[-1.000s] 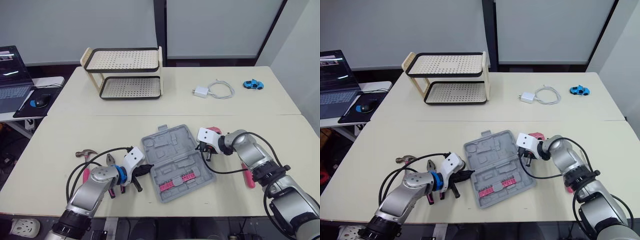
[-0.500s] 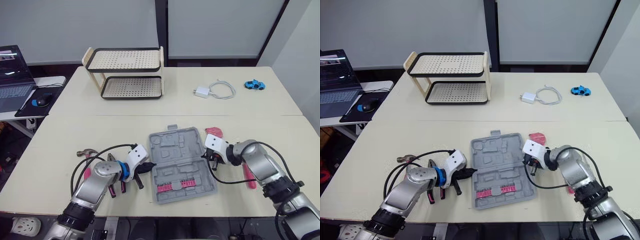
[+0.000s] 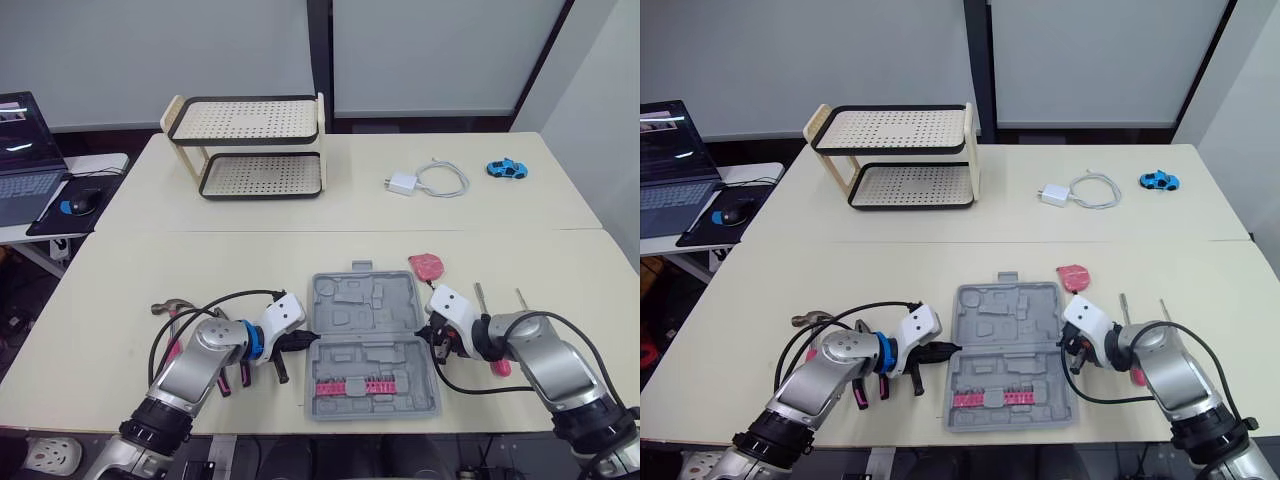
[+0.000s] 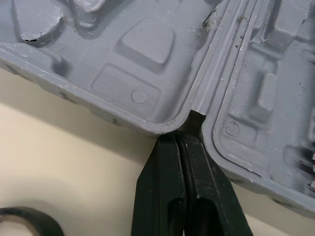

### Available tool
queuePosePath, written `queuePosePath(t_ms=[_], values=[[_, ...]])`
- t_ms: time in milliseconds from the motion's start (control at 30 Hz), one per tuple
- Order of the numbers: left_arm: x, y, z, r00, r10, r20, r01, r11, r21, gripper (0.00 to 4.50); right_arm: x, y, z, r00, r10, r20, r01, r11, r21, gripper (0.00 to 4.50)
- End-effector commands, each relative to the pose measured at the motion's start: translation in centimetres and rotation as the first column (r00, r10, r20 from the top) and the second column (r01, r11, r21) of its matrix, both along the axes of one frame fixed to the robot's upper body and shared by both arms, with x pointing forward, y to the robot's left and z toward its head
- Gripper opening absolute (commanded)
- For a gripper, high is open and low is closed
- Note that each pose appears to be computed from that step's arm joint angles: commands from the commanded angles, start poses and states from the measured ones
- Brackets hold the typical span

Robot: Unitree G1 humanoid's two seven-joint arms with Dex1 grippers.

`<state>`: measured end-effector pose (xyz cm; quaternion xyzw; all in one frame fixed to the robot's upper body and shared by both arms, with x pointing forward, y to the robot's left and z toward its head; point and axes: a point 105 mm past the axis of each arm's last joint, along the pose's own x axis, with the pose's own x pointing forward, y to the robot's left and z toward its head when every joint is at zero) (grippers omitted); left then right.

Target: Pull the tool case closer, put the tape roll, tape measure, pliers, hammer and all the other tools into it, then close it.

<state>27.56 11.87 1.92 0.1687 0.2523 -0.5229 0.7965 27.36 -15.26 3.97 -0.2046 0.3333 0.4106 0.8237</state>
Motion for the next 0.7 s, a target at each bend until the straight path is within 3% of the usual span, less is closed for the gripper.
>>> queuePosePath(t_ms=[33,700], values=[[-1.1,-1.2,0.1,0.996,-0.086,-0.007,0.086,0.996,-0.011,0.02,-0.6,0.8,1.5,0.999,0.018,0.038,-0.02,0.999,0.043,0.04],[-2.2,-2.2,0.1,0.981,-0.19,-0.04,0.189,0.982,-0.01,0.02,-3.5,0.2,0.8,0.999,-0.041,-0.029,0.043,0.998,0.049,0.04]])
